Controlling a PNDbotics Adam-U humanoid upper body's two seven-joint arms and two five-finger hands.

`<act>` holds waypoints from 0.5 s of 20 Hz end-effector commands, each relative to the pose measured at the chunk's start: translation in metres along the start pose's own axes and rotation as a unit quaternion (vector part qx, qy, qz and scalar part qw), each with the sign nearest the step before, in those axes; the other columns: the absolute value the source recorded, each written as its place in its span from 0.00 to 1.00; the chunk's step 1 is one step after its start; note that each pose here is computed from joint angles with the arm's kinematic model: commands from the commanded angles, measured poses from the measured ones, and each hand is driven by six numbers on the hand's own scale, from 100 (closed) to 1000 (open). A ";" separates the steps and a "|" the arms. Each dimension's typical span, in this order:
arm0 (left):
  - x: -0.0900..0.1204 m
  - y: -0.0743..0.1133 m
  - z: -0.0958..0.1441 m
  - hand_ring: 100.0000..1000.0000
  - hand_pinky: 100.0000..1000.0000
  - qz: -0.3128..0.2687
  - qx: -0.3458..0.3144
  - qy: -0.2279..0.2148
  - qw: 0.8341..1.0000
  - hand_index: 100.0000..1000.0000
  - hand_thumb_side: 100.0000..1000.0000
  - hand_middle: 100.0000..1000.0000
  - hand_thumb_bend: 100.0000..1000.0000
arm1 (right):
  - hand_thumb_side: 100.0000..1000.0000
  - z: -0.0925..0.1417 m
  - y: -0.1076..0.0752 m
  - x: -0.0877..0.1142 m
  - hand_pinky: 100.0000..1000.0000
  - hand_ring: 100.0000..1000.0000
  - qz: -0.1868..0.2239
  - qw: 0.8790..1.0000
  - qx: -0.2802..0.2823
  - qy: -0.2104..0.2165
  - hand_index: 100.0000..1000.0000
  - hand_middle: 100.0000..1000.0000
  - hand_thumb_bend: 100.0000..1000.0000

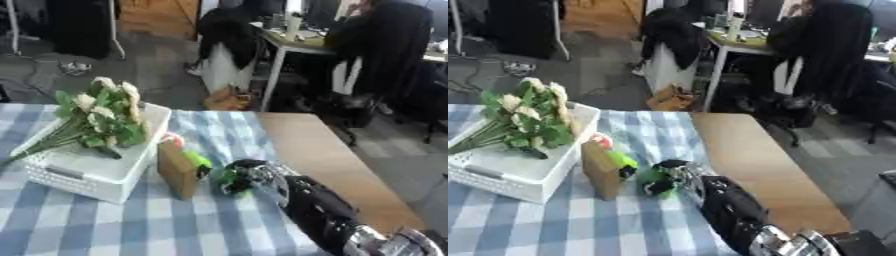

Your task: Pick up objects on the table and place them in the box.

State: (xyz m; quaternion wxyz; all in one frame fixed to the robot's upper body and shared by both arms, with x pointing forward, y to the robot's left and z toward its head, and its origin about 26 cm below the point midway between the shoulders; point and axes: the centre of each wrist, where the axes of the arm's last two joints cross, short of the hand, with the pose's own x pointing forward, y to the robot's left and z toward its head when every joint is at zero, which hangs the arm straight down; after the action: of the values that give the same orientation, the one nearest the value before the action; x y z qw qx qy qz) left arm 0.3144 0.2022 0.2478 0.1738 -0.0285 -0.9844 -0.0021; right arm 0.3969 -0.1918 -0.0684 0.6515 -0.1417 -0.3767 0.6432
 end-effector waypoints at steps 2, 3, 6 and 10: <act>0.005 0.000 -0.008 0.78 0.64 -0.001 -0.003 -0.017 1.000 0.84 0.83 0.77 0.00 | 0.59 -0.003 0.027 -0.008 0.17 0.41 -0.006 0.999 0.041 0.015 0.98 0.80 0.00; 0.005 0.000 -0.008 0.78 0.64 -0.001 -0.003 -0.017 1.000 0.84 0.83 0.77 0.00 | 0.57 -0.003 0.027 -0.007 0.14 0.38 -0.008 0.999 0.040 0.015 0.97 0.77 0.00; 0.005 0.000 -0.008 0.78 0.64 -0.002 -0.003 -0.017 1.000 0.84 0.82 0.77 0.00 | 0.51 -0.003 0.024 -0.007 0.03 0.25 -0.006 0.999 0.032 0.013 0.90 0.62 0.00; 0.005 0.000 -0.008 0.78 0.64 -0.003 -0.003 -0.017 1.000 0.83 0.82 0.77 0.00 | 0.46 -0.001 0.019 -0.009 0.00 0.10 -0.003 1.000 0.018 0.011 0.78 0.42 0.00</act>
State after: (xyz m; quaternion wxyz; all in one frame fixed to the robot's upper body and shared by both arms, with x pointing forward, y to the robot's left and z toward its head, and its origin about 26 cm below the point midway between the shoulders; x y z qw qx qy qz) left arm 0.3144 0.2023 0.2478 0.1742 -0.0271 -0.9843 -0.0017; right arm 0.3964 -0.1917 -0.0689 0.6498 -0.1460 -0.3836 0.6398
